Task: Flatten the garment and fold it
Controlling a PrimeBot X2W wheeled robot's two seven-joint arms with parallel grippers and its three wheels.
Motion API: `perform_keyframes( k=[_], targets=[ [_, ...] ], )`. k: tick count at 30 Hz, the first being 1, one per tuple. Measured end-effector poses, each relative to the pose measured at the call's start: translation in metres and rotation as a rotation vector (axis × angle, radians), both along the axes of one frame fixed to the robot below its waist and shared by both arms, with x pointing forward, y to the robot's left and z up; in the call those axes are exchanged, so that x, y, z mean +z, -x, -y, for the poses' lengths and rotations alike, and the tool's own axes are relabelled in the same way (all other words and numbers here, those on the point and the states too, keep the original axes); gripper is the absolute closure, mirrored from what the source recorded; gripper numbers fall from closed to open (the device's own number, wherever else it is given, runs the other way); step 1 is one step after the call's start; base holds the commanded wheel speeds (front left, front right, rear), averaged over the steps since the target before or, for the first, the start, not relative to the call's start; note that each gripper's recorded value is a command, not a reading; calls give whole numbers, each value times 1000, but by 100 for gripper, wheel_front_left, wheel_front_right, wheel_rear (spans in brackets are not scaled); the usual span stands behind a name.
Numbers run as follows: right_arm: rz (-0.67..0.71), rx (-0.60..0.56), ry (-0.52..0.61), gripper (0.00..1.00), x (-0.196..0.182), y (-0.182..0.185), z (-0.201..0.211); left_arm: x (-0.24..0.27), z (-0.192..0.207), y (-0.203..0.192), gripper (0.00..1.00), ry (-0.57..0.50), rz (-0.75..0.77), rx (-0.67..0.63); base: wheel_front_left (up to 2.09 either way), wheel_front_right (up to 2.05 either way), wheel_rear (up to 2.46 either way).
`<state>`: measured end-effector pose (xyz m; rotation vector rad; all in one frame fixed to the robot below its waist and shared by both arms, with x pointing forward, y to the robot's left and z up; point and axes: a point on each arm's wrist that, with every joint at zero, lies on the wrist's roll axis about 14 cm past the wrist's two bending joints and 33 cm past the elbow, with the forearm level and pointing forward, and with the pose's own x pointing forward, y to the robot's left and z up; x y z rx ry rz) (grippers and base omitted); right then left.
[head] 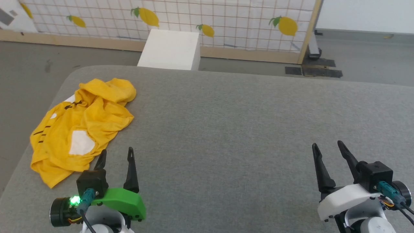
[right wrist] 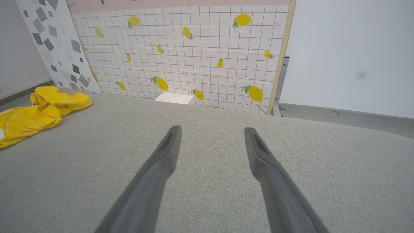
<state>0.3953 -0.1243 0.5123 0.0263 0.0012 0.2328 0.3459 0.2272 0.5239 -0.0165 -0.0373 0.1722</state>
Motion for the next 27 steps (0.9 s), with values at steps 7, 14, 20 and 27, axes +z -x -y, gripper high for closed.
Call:
perform_keyframes(
  k=[7, 14, 20, 27],
  targets=[
    [-4, 53, -13, 0, -3, -5, -19, 0, -17, 13, 0, 9, 7, 60, 0, 0, 0],
    [-4, 106, -26, 0, -5, -9, -39, 1, -33, 28, 0, 10, 22, 119, 0, 0, 0],
    [-11, 146, -31, 0, -8, -11, -54, 0, -46, 41, 0, 15, 27, 168, 0, 0, 0],
    [-13, 184, -40, 0, -11, -13, -68, -1, -58, 55, 0, 22, 34, 218, 0, 0, 0]
  ],
)
